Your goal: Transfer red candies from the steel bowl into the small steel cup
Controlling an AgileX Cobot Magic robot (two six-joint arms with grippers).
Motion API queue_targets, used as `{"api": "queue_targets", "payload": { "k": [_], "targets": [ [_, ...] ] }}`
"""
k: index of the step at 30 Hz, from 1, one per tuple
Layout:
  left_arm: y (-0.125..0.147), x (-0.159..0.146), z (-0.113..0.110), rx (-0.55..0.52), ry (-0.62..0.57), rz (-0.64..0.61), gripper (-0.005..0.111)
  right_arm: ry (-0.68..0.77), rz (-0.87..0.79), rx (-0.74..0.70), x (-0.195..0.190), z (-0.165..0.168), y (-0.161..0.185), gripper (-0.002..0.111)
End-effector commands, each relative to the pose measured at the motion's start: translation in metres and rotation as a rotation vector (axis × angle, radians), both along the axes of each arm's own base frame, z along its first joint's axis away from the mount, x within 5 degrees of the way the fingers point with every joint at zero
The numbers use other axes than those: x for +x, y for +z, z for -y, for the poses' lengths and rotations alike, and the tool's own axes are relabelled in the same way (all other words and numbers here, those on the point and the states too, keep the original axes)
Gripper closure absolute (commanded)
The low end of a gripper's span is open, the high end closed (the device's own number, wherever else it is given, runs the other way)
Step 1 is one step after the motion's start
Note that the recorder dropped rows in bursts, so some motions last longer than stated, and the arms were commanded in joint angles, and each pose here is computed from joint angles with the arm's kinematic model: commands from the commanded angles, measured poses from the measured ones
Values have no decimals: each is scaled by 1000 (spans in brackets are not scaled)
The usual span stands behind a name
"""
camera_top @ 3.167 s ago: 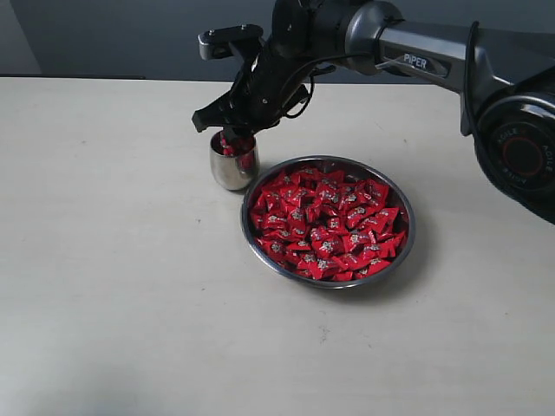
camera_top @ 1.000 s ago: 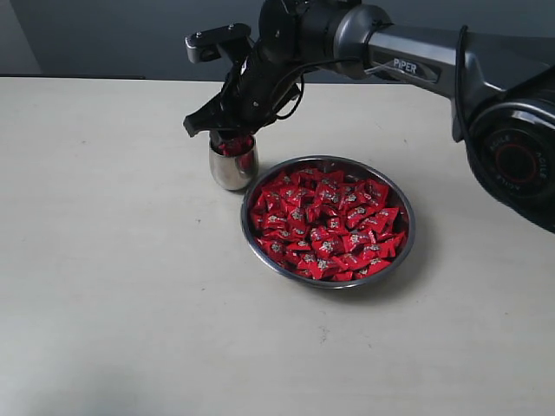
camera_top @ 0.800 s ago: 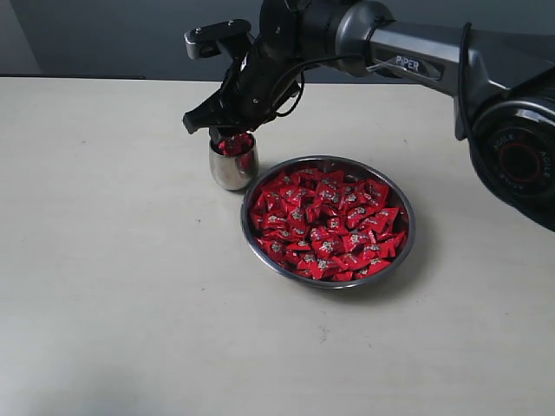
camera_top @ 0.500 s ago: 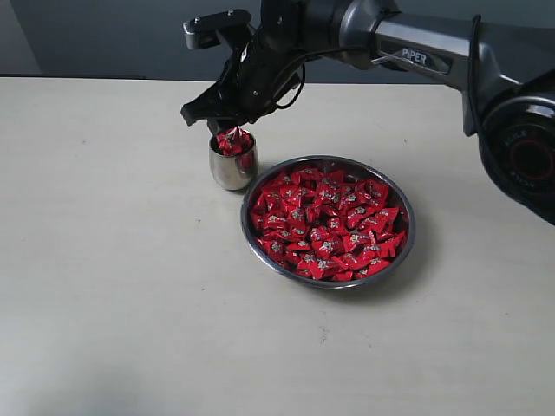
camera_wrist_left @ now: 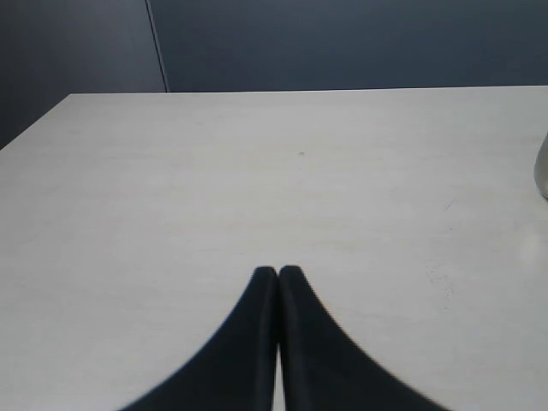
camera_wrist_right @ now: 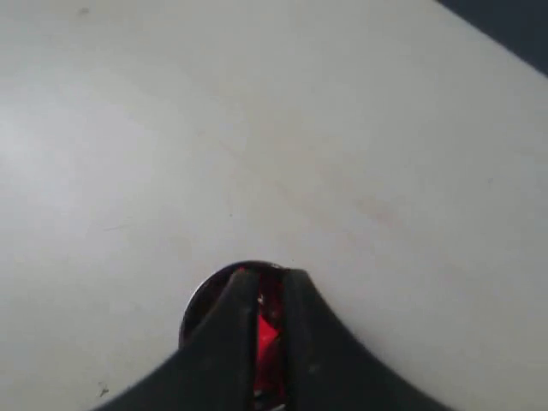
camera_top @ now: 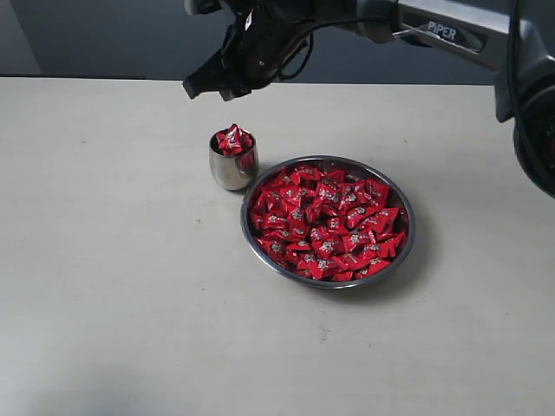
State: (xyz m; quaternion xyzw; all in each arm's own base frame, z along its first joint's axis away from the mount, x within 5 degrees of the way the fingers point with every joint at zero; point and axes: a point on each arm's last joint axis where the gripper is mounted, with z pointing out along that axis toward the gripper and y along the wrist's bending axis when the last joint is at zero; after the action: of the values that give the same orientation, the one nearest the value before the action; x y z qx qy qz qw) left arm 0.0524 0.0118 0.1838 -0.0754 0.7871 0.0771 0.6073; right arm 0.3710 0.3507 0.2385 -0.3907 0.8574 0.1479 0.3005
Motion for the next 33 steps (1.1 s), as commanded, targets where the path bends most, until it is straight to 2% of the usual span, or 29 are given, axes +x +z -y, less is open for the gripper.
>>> {"api": "queue_targets", "payload": {
  "k": [1,5,8,13,17,20,25,33],
  "targets": [
    [0,0,0,-5,-5,12,106,-45,68,55,6,11,28,108],
    [0,0,0,-5,-5,12,106,-135,75,113,12,35,38,108],
    [0,0,0,-5,-5,12,106,-179,158,180,7,59,53,108],
    [0,0,0,-5,-5,12,106,-261,310,288,-18,110,66,108],
    [0,0,0,-5,-5,12,106,-325,384,329,-42,151,63,108],
    [0,0,0,-5,-5,12,106,-348,406,338,-58,169,65,108],
    [0,0,0,-5,-5,12,106,-365,401,315,-73,188,67,108],
    [0,0,0,-5,-5,12,106,-391,468,381,-97,206,79,108]
  ]
}}
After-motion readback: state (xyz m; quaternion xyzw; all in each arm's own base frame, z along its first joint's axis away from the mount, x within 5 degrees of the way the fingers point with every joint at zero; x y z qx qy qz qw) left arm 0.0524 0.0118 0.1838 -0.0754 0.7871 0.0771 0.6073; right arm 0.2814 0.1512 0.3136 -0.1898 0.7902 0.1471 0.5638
